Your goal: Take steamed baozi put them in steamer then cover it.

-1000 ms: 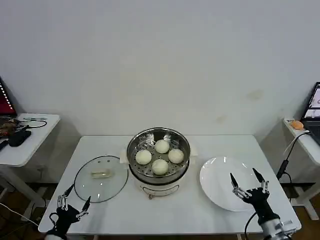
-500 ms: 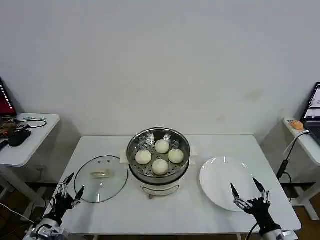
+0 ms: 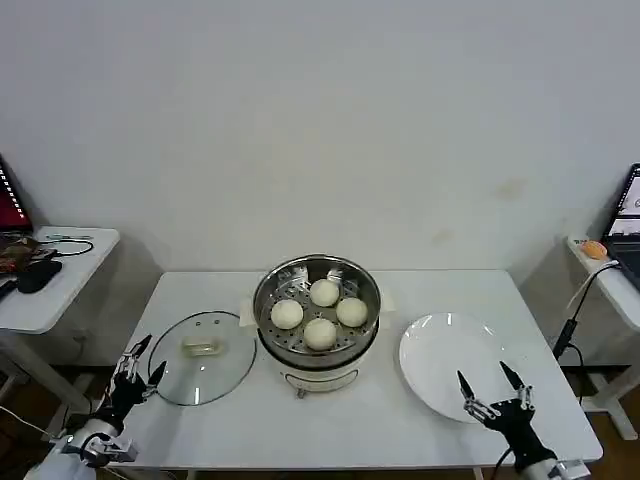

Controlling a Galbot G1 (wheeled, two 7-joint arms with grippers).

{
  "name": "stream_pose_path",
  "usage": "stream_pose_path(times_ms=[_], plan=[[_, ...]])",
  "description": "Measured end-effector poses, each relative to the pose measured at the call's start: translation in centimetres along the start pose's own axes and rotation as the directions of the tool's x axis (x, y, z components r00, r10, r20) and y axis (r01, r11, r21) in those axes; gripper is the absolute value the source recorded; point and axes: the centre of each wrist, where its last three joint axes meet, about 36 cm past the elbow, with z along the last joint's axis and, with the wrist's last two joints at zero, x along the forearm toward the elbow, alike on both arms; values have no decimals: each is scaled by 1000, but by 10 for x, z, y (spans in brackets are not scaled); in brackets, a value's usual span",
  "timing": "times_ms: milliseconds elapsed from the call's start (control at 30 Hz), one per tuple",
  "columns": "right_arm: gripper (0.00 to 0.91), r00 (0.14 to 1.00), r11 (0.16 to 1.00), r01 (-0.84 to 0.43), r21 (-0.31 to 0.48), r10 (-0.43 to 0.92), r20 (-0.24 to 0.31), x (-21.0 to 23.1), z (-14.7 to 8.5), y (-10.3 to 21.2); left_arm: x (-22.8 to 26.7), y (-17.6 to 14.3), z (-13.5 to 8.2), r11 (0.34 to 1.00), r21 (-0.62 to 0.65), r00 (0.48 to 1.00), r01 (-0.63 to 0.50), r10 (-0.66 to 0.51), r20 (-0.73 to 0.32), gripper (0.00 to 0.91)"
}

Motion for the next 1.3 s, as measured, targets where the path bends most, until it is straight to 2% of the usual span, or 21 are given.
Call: stream_pose_path(times_ms=[200, 600, 1300], plan=[[907, 1000, 1000, -8, -1, 8, -13, 1, 6, -3, -6, 0, 3, 1000, -16, 1000, -9, 9, 15, 907], [907, 1000, 1000, -18, 4, 18, -25, 1, 13, -6, -16, -8, -11, 999, -26, 999, -28, 29, 32, 907], [907, 999, 1000, -3, 30, 4, -44, 8, 24, -4, -54, -18, -36, 998, -46, 999, -33, 31, -38, 907]])
